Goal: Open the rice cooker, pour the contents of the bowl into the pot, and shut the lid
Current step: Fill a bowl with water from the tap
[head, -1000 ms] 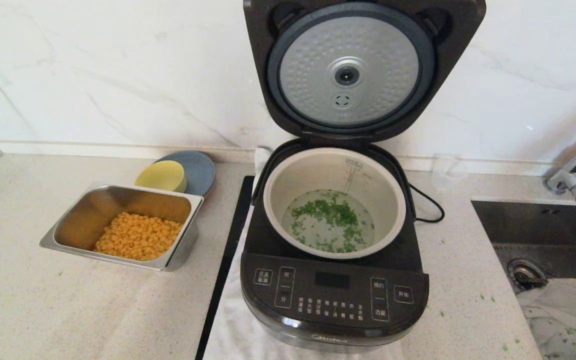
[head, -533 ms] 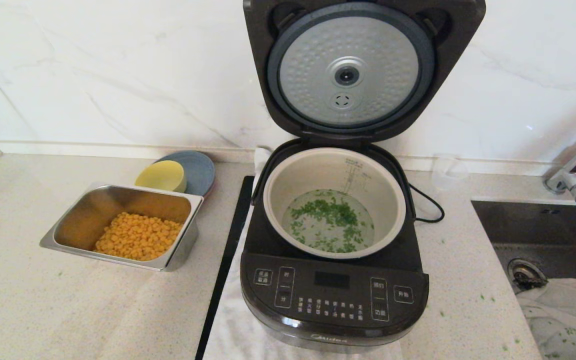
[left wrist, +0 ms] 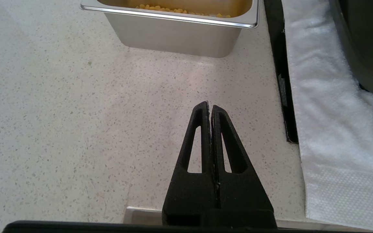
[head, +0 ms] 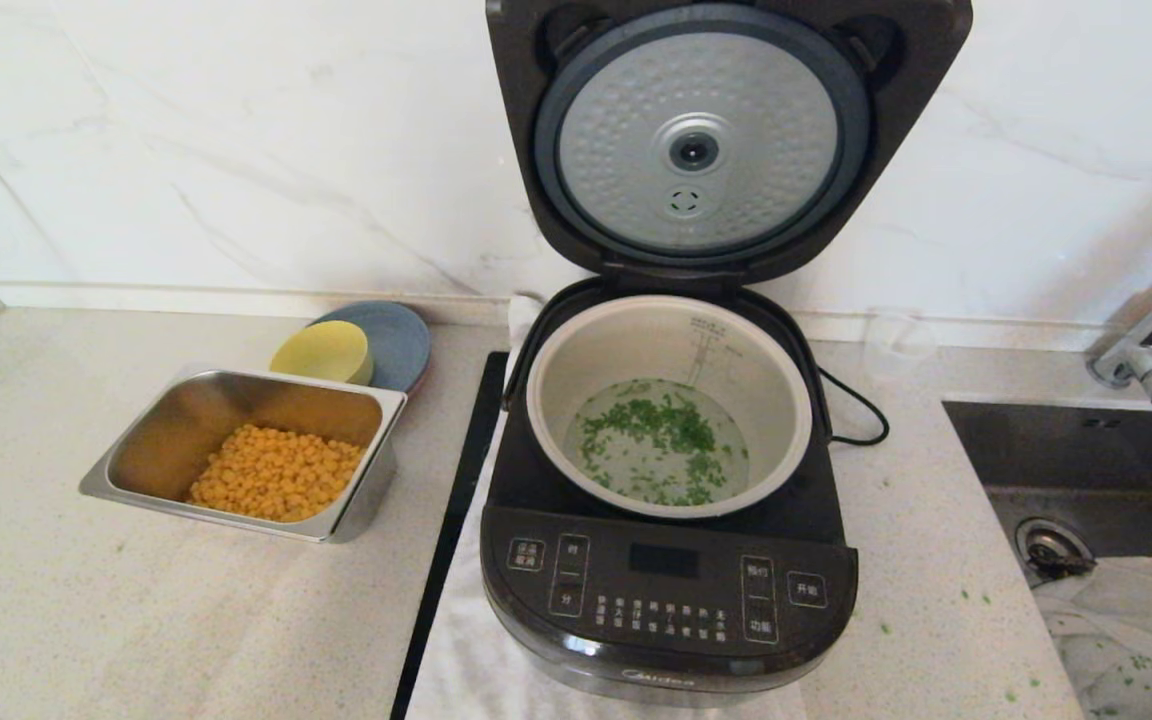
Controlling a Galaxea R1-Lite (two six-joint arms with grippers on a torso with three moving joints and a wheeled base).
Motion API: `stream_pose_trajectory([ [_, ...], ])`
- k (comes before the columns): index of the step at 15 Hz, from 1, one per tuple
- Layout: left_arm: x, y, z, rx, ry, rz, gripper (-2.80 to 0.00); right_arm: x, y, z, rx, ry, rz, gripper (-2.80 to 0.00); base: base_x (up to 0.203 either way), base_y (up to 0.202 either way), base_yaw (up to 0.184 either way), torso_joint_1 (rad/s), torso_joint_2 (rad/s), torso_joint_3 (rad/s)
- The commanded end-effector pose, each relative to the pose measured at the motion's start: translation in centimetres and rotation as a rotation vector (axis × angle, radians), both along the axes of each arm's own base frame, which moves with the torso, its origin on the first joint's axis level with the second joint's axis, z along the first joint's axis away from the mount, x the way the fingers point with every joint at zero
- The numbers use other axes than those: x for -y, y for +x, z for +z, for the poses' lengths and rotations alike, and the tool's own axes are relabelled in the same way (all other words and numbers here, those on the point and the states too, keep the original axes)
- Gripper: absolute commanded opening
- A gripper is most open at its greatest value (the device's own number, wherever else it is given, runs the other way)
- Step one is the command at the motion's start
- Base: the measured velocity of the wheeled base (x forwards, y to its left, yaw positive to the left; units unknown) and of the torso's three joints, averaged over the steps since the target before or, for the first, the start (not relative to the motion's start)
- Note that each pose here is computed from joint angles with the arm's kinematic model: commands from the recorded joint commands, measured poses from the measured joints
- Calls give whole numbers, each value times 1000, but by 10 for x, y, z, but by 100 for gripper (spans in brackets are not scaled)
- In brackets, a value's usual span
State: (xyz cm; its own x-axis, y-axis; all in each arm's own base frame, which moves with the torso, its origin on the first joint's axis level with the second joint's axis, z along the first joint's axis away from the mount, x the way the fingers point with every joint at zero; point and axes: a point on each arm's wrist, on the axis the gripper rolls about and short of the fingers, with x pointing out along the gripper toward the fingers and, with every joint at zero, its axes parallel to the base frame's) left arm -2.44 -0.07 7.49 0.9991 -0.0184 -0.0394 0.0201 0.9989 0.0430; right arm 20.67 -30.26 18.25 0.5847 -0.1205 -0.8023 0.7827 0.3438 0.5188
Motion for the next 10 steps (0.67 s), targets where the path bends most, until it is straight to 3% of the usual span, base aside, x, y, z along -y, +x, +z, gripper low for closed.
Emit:
stream_pose_trajectory([
  [1, 0, 0, 0, -2, 0, 0, -280, -51, -9, 35, 27, -73, 80, -280, 0, 0, 0, 0, 0, 0],
  [6, 0, 0, 0, 0, 0, 0, -280, -171, -16, 74, 64, -161, 374, -280, 0, 0, 0, 0, 0, 0],
  [10, 0, 0, 0, -2, 0, 0, -280, -253, -30, 92, 69, -166, 629, -280, 0, 0, 0, 0, 0, 0],
])
